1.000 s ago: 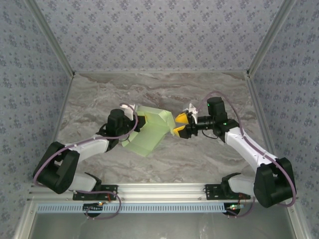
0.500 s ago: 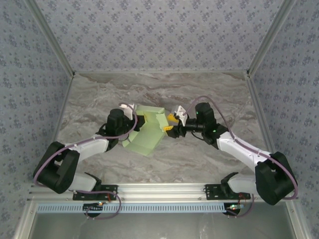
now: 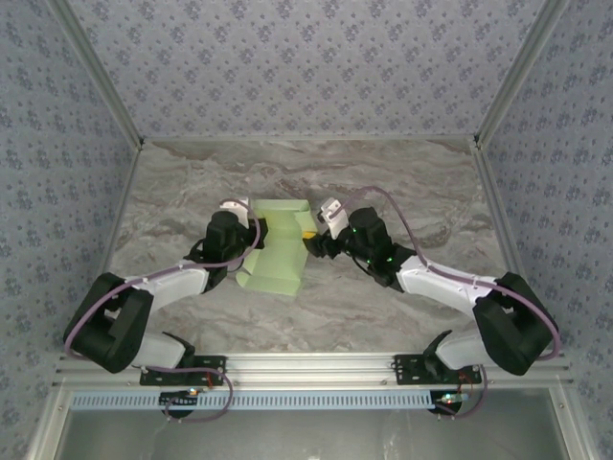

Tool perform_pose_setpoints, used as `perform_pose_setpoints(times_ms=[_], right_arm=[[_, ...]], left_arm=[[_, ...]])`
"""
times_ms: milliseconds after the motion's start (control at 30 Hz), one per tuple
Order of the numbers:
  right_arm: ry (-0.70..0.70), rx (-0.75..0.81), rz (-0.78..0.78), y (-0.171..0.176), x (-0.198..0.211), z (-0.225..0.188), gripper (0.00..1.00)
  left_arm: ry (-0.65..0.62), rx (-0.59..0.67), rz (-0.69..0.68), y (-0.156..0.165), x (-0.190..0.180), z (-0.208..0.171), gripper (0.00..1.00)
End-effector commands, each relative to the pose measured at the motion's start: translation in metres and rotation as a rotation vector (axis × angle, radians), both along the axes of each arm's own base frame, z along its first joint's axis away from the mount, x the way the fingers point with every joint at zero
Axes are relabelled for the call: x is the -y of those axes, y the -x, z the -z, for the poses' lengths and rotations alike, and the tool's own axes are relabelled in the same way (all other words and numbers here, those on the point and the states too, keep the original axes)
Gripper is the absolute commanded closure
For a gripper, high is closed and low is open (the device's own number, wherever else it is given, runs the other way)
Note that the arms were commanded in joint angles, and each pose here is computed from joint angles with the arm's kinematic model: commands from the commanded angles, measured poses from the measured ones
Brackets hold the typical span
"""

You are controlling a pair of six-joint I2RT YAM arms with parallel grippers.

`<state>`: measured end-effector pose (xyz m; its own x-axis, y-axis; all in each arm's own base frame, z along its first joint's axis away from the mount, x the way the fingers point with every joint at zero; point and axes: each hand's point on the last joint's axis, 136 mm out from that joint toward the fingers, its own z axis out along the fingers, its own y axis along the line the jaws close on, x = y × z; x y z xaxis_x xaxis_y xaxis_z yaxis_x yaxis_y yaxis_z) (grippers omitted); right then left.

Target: Fold the paper box

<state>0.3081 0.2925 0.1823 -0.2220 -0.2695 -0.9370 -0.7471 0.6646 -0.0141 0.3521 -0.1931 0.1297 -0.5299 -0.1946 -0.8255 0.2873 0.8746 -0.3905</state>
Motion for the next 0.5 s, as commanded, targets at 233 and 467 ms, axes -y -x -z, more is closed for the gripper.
perform_pose_setpoints(times_ms=[233,467], right_arm=[[-0.055,-0.093,-0.196,0.013,0.011,-0.022,0.26],[-0.086,-0.082,-0.228,0.017,0.027,-0.033,0.28]], left_arm=[[-0.038,0.047,-0.010,-0.006,0.000,-0.008,1.00],[-0.042,0.043,0.007,-0.005,0.003,-0.008,1.00]])
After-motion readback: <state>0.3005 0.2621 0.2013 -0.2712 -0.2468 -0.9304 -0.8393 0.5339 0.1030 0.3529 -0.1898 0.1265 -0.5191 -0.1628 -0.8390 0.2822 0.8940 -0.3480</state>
